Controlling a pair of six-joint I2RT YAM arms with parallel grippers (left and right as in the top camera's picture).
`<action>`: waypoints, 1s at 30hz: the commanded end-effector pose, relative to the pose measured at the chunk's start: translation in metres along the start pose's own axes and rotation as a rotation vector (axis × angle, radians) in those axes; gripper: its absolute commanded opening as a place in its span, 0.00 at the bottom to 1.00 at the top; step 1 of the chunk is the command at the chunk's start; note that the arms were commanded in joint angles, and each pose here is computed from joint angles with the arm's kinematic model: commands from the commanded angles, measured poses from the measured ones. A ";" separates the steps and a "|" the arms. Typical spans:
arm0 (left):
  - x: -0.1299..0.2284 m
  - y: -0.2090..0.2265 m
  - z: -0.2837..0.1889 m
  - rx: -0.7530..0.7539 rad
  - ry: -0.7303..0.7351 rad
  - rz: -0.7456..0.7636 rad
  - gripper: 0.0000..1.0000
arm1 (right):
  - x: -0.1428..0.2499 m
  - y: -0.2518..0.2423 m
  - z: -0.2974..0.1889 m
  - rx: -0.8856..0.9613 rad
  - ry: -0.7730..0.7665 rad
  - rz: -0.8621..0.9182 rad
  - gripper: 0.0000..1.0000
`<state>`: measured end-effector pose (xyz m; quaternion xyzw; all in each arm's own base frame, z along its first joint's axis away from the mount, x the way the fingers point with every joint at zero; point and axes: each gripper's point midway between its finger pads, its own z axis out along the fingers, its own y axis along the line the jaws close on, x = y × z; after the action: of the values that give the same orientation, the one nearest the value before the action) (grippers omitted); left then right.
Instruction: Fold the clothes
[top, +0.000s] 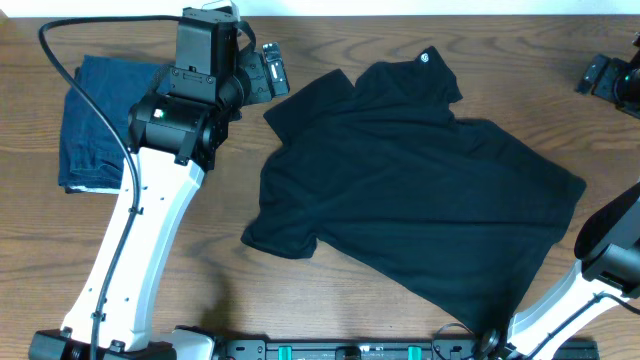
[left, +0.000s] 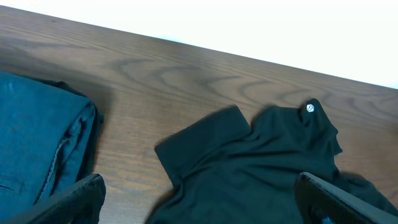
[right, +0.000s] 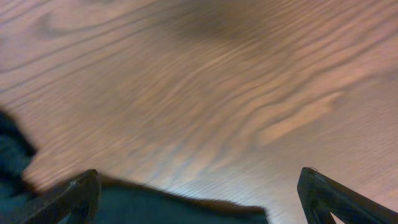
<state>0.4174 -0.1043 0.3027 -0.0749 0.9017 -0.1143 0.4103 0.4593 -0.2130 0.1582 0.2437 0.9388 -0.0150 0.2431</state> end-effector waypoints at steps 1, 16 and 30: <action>-0.002 0.003 -0.002 -0.010 -0.008 0.005 0.98 | 0.009 0.042 -0.005 -0.235 0.044 0.007 0.99; -0.002 0.003 -0.002 -0.010 -0.008 0.005 0.98 | 0.032 0.210 -0.013 -0.355 -0.027 -0.340 0.01; -0.002 0.003 -0.002 -0.010 -0.008 0.005 0.98 | 0.025 0.269 0.030 -0.205 -0.196 -0.419 0.01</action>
<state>0.4174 -0.1043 0.3026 -0.0749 0.9017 -0.1142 0.4101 0.5716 0.0448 0.1812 -0.0086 0.9271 0.0281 0.3736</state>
